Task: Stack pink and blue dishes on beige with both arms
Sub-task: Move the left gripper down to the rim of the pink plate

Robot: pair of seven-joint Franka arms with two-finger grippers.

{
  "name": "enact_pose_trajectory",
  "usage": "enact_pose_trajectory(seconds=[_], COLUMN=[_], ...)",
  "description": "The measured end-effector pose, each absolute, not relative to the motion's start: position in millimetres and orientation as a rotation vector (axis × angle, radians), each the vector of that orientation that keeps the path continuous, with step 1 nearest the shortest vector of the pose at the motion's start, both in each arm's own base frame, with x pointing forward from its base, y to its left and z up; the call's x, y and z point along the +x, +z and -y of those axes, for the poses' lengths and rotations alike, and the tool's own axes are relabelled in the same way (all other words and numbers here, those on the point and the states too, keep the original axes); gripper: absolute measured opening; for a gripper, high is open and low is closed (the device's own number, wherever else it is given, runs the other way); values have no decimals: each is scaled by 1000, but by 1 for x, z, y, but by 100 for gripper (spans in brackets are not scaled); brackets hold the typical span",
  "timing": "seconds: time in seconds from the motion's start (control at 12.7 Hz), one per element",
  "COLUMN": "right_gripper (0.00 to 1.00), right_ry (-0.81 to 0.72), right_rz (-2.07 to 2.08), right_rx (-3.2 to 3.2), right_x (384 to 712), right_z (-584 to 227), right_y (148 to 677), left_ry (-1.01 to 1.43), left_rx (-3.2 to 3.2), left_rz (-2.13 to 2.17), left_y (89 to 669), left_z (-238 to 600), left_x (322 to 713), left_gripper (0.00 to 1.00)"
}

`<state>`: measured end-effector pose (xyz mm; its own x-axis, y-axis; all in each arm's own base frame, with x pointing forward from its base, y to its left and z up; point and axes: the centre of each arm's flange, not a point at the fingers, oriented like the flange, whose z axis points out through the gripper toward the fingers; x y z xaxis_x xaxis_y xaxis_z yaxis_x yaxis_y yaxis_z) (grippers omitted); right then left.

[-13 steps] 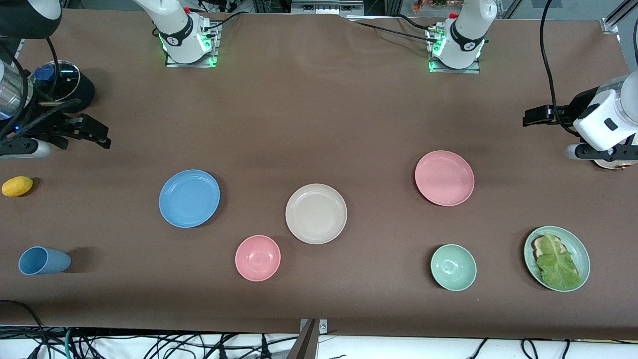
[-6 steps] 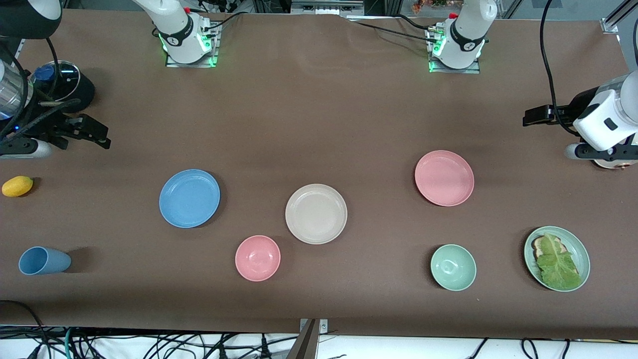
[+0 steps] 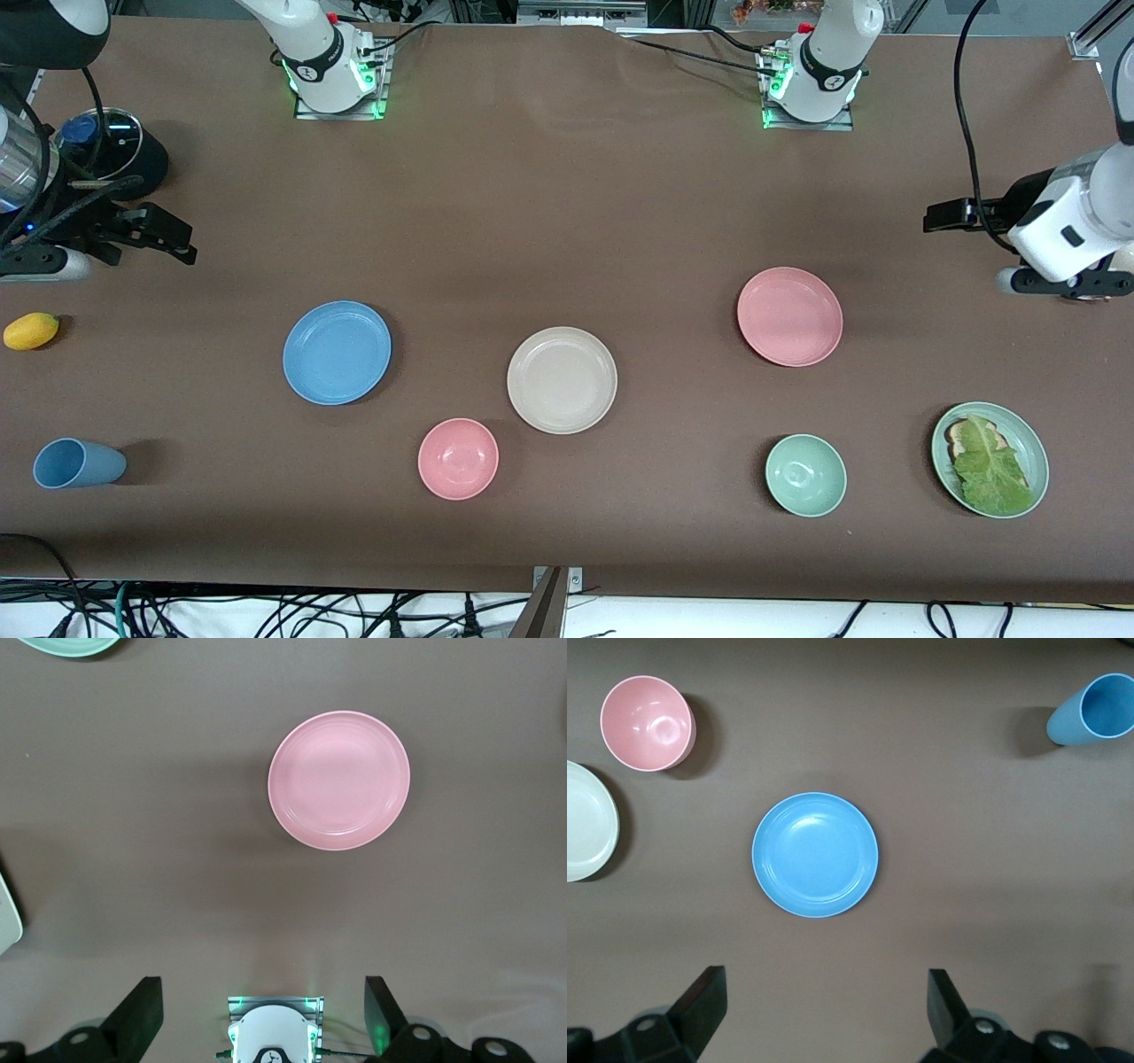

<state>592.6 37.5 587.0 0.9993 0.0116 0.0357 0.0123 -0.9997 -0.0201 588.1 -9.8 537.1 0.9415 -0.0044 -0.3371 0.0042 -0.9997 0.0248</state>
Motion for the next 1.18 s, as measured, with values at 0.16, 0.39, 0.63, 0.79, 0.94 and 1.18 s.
enact_pose_trajectory(seconds=[0.16,0.39,0.63,0.79,0.94,1.18], right_gripper=[100,100,100,100,100,100], right_ry=[-56,-56,-56,-56,-56,-58], right_rz=[20,20,20,20,20,19], right_rx=[-3121,-3121,-3121,-3121,-3121,-3121], right_x=[593,593,593,593,593,593], right_z=[-38,-38,-38,-38,-38,-38], right_y=[587,587,587,587,587,587], left_ry=[-463,-568,-659,-659,-594,-534], left_rx=[3075,3041,2976,2951,2918,2894], left_rz=[-12,-18,1,-8,-67,-73], left_y=[514,441,389,375,353,308], left_z=[7,6,25,27,12,-13], left_x=[608,631,641,645,654,653], left_gripper=[100,100,100,100,100,100])
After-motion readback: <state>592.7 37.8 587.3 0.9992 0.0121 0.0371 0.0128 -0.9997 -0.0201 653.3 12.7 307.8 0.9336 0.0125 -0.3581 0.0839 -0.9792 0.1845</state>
